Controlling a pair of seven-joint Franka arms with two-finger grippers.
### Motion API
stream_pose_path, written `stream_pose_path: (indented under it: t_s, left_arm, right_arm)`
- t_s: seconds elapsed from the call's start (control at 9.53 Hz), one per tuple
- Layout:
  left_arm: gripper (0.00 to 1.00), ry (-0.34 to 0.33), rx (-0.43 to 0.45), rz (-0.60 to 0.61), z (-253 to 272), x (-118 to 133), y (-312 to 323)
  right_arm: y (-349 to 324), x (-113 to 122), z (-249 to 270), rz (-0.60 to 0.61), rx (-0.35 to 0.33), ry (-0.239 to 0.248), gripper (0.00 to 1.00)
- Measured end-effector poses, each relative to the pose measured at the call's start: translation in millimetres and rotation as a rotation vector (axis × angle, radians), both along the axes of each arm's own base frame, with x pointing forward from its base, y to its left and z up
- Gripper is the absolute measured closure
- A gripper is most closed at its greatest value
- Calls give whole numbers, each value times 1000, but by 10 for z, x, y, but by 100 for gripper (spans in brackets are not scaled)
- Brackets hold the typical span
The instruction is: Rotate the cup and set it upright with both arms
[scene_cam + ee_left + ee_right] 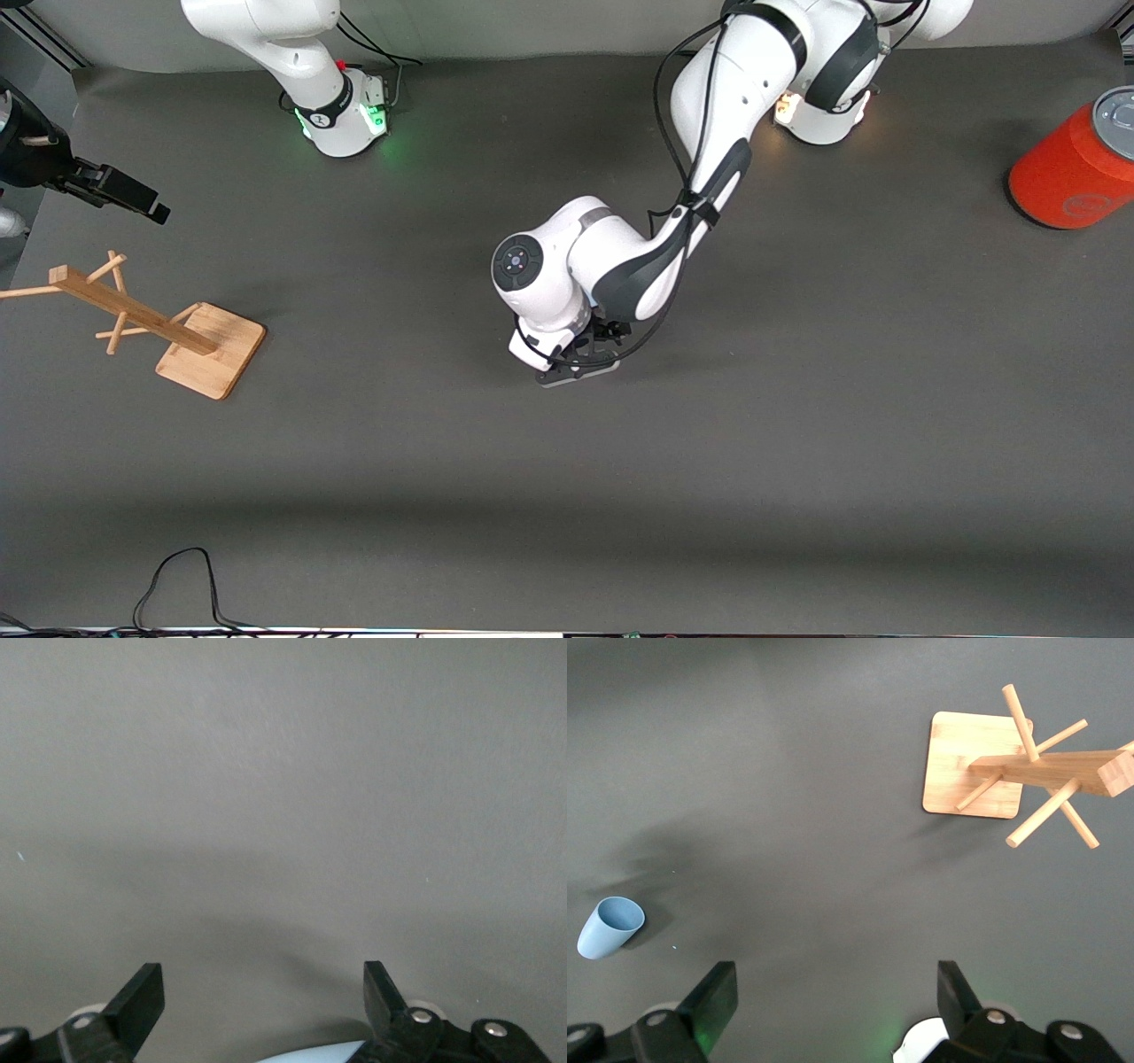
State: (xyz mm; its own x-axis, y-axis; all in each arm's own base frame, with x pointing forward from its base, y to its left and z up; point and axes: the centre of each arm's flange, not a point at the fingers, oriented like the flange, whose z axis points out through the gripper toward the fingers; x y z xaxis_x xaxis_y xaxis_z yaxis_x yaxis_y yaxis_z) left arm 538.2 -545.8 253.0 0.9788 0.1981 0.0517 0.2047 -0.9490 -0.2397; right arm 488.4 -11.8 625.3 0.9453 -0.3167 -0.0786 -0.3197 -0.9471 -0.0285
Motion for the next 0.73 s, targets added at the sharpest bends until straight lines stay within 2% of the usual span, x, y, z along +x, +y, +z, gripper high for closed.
stream_pose_path:
  t_s: [0.31, 0.73]
  left_arm:
    - [0, 9, -10, 30, -102, -295, -268]
    - [0, 41, -11, 22, -199, -523, -436]
  right_arm:
    - [1, -7, 9, 2, 0, -1, 0]
    - [5, -76, 59, 5, 1, 8, 0]
